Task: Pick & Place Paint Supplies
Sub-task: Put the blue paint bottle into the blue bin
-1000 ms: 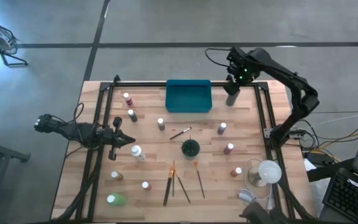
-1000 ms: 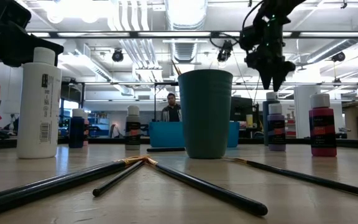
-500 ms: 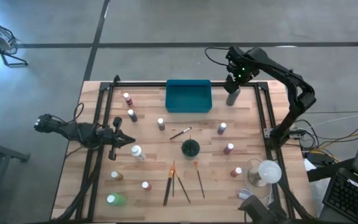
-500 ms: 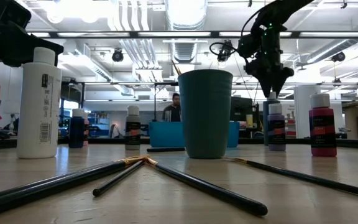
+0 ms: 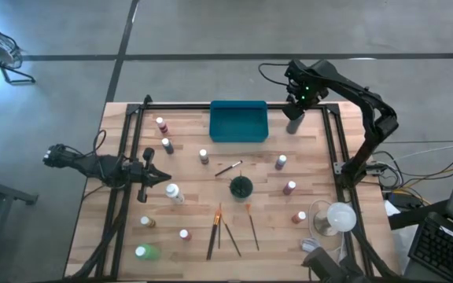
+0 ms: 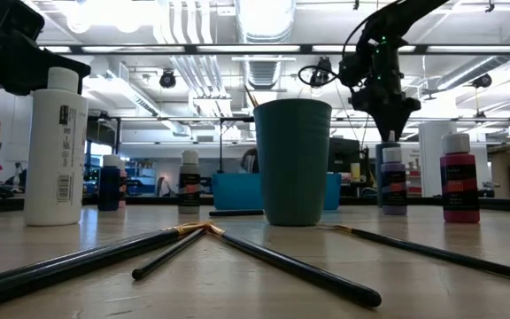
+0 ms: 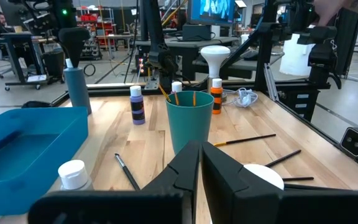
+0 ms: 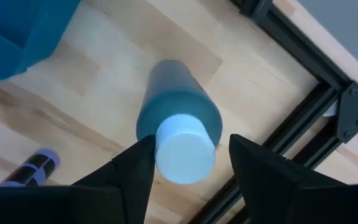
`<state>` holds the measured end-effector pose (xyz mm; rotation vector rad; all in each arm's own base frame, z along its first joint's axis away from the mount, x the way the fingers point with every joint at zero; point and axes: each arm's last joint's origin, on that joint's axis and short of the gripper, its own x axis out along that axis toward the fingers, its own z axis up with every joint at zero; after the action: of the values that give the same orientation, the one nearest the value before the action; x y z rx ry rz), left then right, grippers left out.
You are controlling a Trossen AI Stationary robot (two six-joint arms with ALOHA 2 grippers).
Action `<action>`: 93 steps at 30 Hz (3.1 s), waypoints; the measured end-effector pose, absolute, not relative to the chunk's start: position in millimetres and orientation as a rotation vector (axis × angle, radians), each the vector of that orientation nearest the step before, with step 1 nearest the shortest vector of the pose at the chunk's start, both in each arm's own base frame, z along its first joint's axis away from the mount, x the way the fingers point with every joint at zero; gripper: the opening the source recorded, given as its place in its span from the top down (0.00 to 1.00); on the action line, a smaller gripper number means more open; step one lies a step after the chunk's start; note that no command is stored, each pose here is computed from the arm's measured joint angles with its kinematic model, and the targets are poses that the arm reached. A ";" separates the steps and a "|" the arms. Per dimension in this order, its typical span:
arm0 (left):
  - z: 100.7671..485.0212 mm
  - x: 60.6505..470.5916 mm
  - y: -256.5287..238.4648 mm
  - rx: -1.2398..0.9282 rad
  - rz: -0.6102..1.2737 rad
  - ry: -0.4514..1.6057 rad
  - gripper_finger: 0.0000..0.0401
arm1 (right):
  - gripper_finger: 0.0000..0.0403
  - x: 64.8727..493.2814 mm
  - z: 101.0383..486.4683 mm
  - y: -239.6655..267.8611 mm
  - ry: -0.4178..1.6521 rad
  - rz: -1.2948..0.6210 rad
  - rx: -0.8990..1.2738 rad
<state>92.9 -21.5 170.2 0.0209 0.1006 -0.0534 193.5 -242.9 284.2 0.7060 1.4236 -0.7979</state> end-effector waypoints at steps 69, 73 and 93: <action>170.3 92.9 -21.5 0.021 -0.053 0.100 0.94 | 0.71 197.1 404.8 -226.6 1.015 -0.711 0.561; 170.4 92.8 -21.5 0.021 -0.054 0.100 0.94 | 0.71 211.3 413.3 -231.7 0.984 -0.666 0.534; 170.4 92.9 -21.5 0.021 -0.053 0.100 0.94 | 0.71 289.9 353.7 -278.6 1.234 -0.519 0.509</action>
<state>92.9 -21.5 170.4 0.0207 0.0997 -0.0532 289.9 -278.6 353.7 0.5085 1.2337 -0.5194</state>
